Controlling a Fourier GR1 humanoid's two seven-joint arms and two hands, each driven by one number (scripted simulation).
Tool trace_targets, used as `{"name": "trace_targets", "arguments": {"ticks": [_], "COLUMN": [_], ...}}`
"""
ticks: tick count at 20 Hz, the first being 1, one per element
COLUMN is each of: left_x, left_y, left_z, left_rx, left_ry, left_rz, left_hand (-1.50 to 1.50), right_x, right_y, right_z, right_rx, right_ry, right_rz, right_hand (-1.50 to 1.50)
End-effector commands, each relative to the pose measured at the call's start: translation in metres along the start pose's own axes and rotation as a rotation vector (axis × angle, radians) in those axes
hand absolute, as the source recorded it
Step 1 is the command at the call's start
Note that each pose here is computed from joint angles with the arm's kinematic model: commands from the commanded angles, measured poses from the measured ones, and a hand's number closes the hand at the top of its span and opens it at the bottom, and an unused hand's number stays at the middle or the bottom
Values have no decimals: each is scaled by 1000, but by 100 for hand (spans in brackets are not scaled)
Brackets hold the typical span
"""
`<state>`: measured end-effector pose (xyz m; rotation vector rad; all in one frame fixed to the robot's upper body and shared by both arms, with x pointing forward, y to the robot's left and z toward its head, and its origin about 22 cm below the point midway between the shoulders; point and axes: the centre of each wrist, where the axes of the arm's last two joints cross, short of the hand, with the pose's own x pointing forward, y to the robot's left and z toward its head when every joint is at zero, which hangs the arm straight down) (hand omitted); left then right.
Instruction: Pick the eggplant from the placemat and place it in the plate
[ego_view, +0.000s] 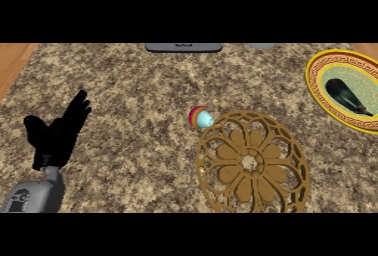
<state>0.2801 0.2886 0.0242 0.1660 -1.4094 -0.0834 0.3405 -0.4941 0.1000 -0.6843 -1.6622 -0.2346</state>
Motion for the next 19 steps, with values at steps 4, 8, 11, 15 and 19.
{"name": "trace_targets", "arguments": {"ticks": [4, 8, 11, 15, 19], "left_x": [8, -8, -14, -10, -5], "left_y": [19, -7, -12, 4, -8], "left_z": [-12, -11, -12, 6, -12], "left_rx": [-8, 3, -10, -7, 10], "left_ry": [1, -2, -8, -5, 3], "left_rz": [-2, -11, -2, -10, 4], "left_hand": [0, 0, 0, 0, 0], "right_x": [-14, -9, -29, -16, -33], "right_y": [-42, -55, -66, -80, -74], "right_z": [9, 12, 23, 19, 28], "right_rx": [-20, -34, -47, -42, -50], "right_ry": [-4, -2, 4, 49, 67], "right_rz": [31, 32, 61, 110, 101], "right_hand": [-150, -150, -150, -150, -150]}}
